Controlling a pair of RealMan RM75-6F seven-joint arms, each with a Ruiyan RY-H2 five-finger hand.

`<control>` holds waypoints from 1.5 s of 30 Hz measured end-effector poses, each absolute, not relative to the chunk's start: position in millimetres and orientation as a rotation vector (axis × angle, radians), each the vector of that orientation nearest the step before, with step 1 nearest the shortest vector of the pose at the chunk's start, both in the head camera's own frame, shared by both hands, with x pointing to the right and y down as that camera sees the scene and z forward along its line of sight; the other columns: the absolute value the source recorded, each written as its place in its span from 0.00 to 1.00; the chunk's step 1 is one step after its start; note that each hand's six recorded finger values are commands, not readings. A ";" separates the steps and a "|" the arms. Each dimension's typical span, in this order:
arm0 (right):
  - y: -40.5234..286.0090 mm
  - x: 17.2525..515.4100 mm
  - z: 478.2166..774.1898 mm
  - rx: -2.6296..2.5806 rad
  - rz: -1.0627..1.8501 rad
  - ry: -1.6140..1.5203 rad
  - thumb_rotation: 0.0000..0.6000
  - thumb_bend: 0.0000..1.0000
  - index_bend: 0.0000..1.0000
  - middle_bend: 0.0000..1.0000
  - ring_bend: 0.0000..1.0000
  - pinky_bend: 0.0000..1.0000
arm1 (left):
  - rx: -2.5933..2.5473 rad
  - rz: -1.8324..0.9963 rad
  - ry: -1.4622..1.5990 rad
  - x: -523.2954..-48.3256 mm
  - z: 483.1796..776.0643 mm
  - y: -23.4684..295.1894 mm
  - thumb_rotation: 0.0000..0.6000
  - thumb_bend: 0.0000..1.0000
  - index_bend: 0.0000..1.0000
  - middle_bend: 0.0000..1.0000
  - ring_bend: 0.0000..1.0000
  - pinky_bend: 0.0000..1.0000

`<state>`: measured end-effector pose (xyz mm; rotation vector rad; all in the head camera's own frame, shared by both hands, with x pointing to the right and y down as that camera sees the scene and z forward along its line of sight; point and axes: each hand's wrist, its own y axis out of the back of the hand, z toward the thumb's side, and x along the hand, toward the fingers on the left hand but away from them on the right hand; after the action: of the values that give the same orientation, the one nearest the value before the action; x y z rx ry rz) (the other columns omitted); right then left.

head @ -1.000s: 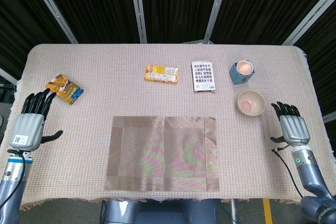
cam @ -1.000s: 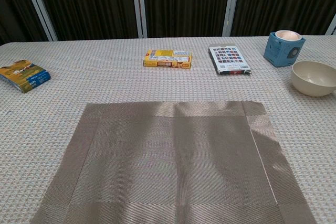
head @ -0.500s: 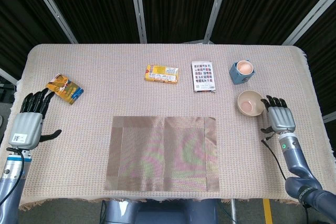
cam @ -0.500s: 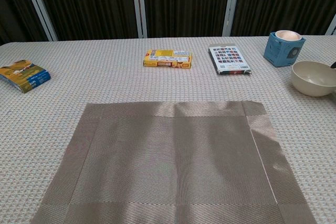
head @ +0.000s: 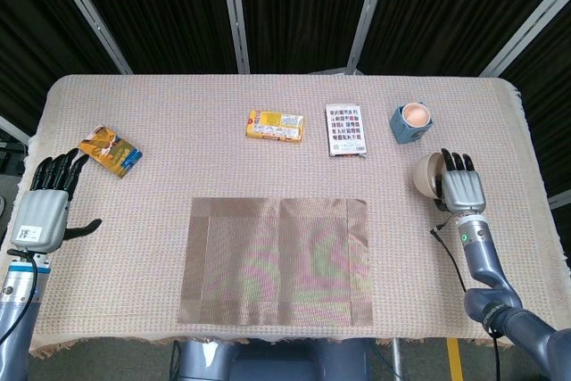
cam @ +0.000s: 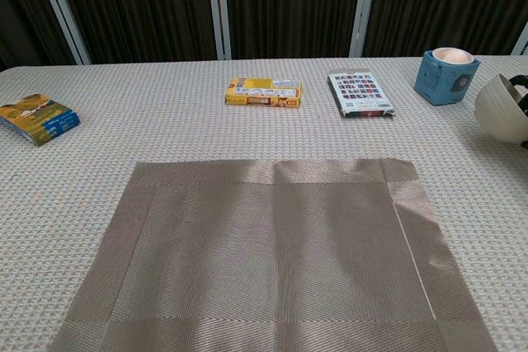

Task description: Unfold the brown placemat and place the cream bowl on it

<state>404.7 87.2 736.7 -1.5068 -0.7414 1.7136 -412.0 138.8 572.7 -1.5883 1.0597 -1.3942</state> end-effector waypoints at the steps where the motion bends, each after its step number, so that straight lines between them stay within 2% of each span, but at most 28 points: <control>1: 86.1 402.3 735.0 -1.505 1.693 -0.752 1.00 0.33 0.76 0.00 0.00 0.00 | -1.591 -1.394 1.061 -412.1 572.7 138.8 1.00 0.00 0.00 0.00 0.00 0.00; 6: 83.6 393.8 724.1 -1.511 1.603 -0.795 1.00 0.32 0.76 0.00 0.00 0.00 | -1.602 -1.387 1.063 -410.8 571.7 139.4 1.00 0.00 0.00 0.00 0.00 0.00; 15: 86.0 356.5 686.4 -1.562 1.382 -0.763 1.00 0.32 0.76 0.00 0.00 0.00 | -1.626 -1.375 1.053 -407.1 571.1 142.0 1.00 0.00 0.00 0.00 0.00 0.00; 27: 122.5 235.7 630.3 -1.660 0.992 -0.435 1.00 0.32 0.76 0.00 0.00 0.00 | -1.651 -1.375 1.033 -404.6 574.5 144.6 1.00 0.00 0.00 0.00 0.00 0.00; 37: 150.7 146.4 639.8 -1.529 0.734 -0.110 1.00 0.32 0.76 0.00 0.00 0.00 | -1.652 -1.392 1.036 -407.7 577.4 144.0 1.00 0.00 0.00 0.00 0.00 0.00; 45: 166.8 118.3 663.7 -1.430 0.682 0.017 1.00 0.32 0.76 0.00 0.00 0.00 | -1.660 -1.382 1.050 -410.8 574.7 143.1 1.00 0.00 0.00 0.00 0.00 0.00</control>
<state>118.3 166.8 663.7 -1.4299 0.0169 0.6823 -410.8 143.1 574.7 -1.6603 1.0503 -1.3820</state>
